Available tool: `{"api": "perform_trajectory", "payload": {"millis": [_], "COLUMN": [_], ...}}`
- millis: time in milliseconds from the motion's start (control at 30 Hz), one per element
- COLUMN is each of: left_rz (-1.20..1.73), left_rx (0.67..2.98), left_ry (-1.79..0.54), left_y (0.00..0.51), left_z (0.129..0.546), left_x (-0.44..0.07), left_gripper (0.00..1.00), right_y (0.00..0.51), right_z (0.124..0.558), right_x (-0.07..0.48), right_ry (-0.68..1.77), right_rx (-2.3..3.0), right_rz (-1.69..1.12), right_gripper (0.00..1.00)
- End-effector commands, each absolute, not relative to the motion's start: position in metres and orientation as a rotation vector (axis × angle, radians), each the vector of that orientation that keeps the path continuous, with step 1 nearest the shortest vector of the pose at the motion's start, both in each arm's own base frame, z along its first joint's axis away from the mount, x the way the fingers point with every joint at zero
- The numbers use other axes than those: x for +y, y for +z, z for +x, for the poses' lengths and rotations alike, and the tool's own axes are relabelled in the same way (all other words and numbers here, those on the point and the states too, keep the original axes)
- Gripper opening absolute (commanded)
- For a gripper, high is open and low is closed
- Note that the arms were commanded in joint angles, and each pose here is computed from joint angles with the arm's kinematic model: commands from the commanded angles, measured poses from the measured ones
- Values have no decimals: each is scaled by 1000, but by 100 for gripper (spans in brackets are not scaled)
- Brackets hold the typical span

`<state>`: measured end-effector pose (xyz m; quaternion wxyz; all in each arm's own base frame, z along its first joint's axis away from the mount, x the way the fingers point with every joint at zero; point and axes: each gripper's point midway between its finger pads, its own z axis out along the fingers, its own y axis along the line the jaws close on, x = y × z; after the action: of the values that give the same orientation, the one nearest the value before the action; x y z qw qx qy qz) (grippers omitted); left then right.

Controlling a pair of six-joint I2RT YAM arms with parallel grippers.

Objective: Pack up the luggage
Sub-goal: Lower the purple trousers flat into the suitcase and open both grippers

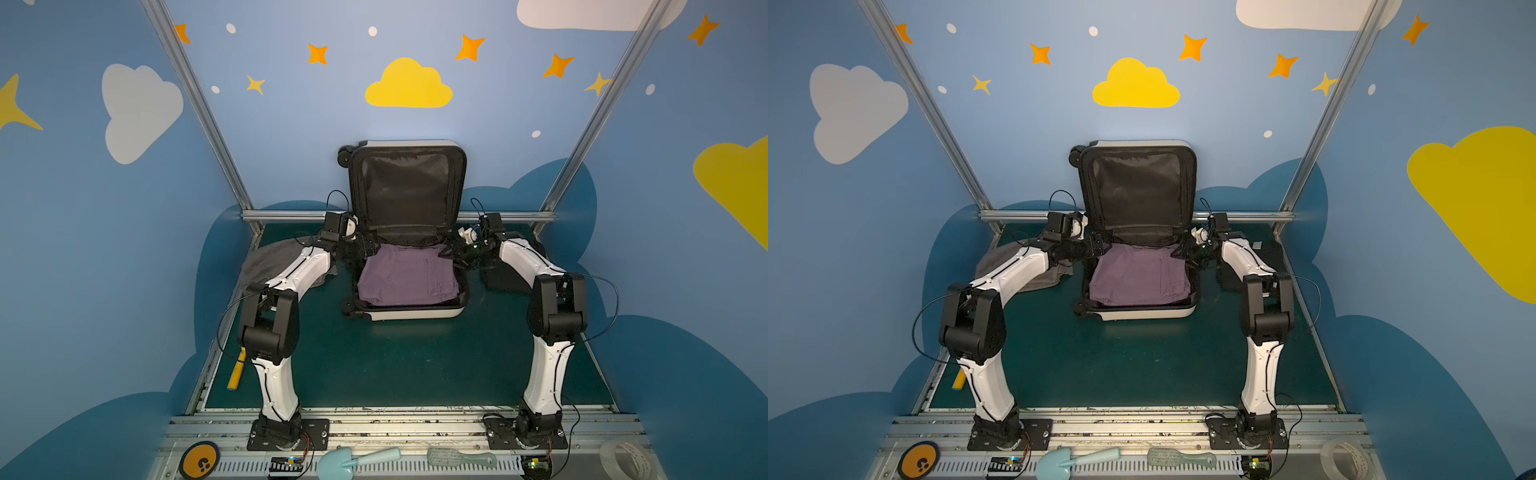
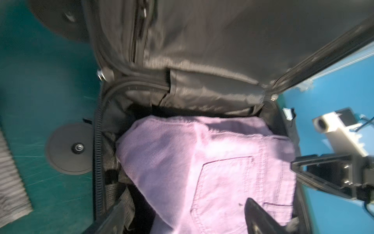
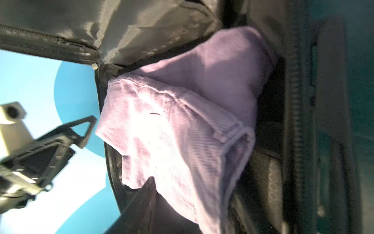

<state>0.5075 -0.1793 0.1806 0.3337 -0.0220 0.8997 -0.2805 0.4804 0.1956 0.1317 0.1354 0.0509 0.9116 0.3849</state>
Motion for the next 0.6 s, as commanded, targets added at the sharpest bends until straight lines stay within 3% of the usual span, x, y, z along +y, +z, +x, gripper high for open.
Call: {"api": "perform_trajectory", "payload": {"millis": [0, 233, 567], "left_rz": [8, 125, 89], "left_rx": [2276, 2278, 2358], "left_ry": [-742, -834, -885], "left_y": [231, 241, 184], "left_z": [502, 497, 514], "left_x": [-186, -239, -265], "left_gripper": [99, 100, 100], "right_y": [156, 180, 157], "right_z": [472, 467, 477], "right_x": [185, 182, 220], "right_ry": [1043, 1005, 1088], "right_rx": [2639, 2602, 2643], "right_rz": [126, 117, 95], "right_gripper": [59, 59, 52]}}
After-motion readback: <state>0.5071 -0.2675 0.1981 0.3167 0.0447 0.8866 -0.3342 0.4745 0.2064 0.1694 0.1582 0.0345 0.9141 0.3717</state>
